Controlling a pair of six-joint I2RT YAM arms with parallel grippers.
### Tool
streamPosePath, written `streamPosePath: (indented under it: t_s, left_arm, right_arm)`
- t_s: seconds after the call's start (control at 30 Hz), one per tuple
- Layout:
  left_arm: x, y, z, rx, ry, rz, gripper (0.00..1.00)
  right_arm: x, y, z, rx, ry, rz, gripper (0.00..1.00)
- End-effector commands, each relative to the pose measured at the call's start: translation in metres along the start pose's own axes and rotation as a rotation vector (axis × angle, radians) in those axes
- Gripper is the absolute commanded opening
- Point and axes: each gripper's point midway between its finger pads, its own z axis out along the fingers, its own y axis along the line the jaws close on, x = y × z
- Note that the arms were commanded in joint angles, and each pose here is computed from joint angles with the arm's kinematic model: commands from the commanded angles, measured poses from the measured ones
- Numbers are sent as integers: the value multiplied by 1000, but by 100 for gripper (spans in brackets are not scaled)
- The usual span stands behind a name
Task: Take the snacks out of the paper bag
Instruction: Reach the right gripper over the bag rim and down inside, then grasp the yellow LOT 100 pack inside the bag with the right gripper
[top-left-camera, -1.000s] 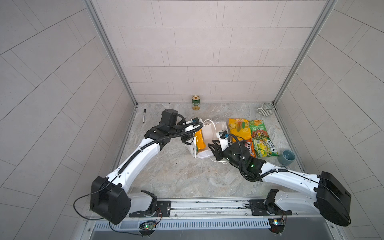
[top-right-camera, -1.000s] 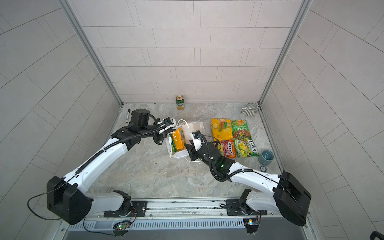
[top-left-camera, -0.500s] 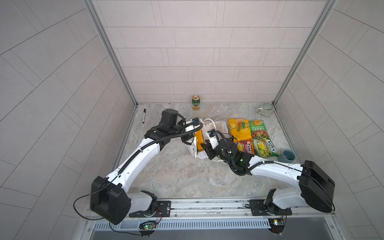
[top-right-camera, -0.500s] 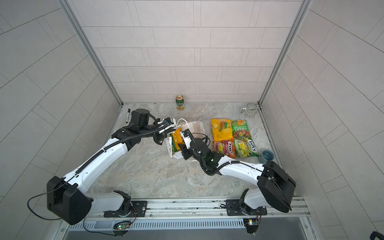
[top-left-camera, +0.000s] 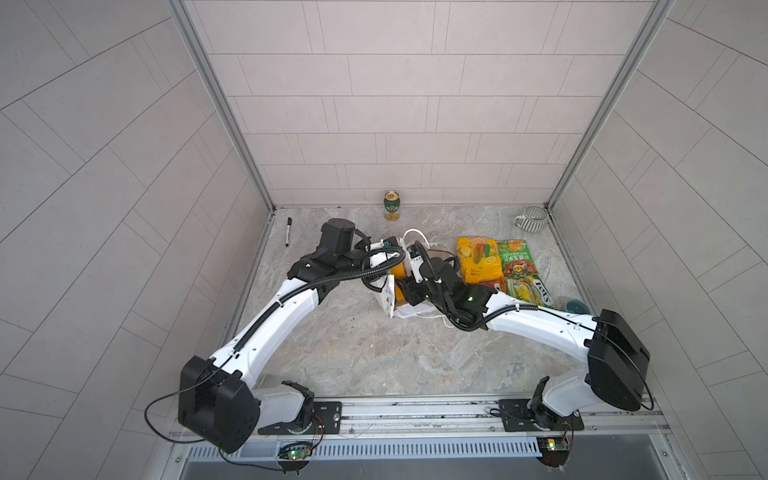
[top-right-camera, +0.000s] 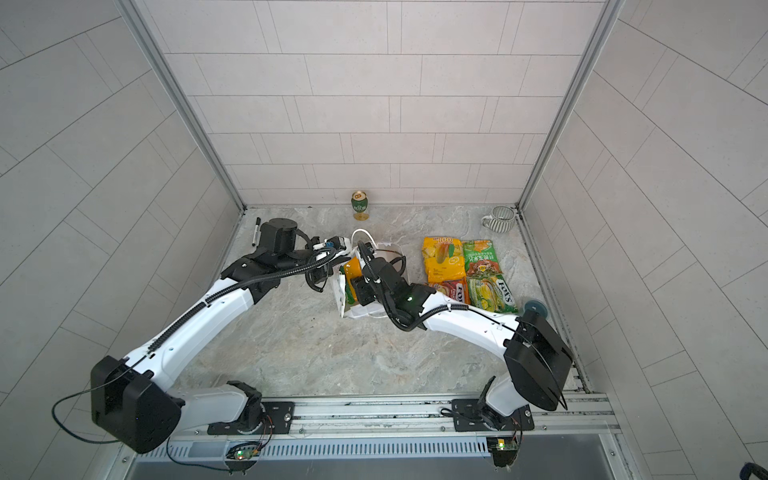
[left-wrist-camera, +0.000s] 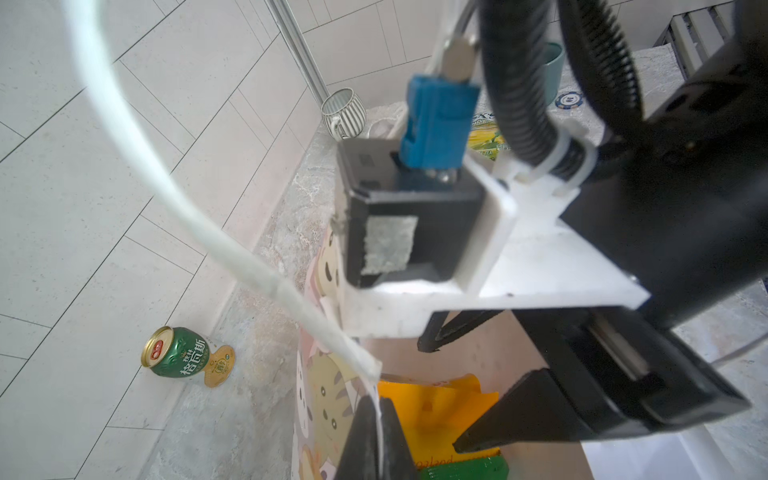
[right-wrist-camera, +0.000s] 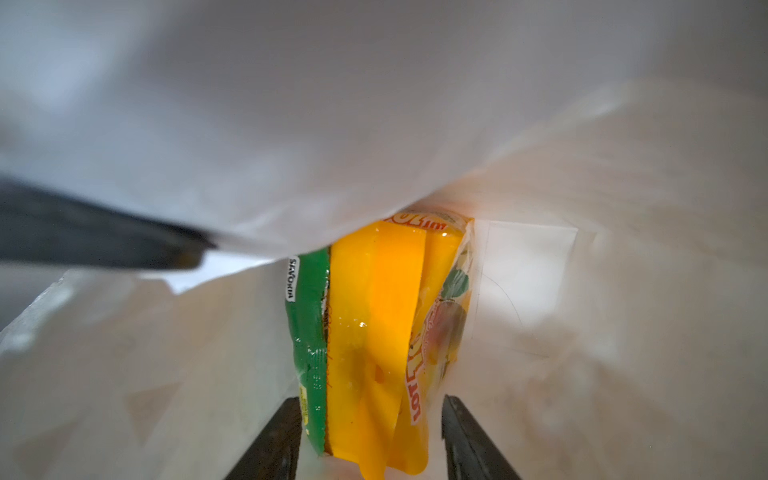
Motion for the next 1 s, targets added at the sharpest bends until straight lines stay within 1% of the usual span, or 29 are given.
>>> streamPosePath:
  t_s: [0.0,0.07,0.23,0.37,0.47,0.53,0.6,0.67,0.77,0.8,0.9,0.97]
  left_arm:
    - [-14,-11,-4,42,-63,40,0]
    - [-14,-11,-5,40,-66,49,0]
    - [-15,-12,-6,39,-70,53,0]
    - [-15,-10,-6,29,-71,51,0]
    - [-16,-9,-6,27,-76,51,0]
    - [-16,-10,-6,28,-75,50,0]
    - [-16,-9,-6,25,-76,51,0]
    - [-15,-9,-6,22,-72,51,0]
    - [-15,-9,-6,21,-71,51,0]
    - [-15,-9,-6,20,-72,52,0]
    - [-13,-8,-6,15,-66,51,0]
    - [-12,-8,-6,10,-60,50,0]
  right_arm:
    - [7,-10,13,51,5,68,55]
    - [9,-10,21,54,-3,100,55]
    - [13,-5,36,37,-8,125,56]
    - [15,-6,41,37,-25,154,57]
    - [20,-8,49,57,-17,159,57]
    - [24,-12,53,80,-8,151,54]
    - [29,-17,58,106,-1,148,49]
    - [31,-21,61,124,1,143,38]
    - [34,-28,63,150,1,132,23]
    - [34,-30,63,153,1,133,17]
    - [31,-33,59,159,-14,128,7]
    - [26,-35,53,164,-28,120,4]
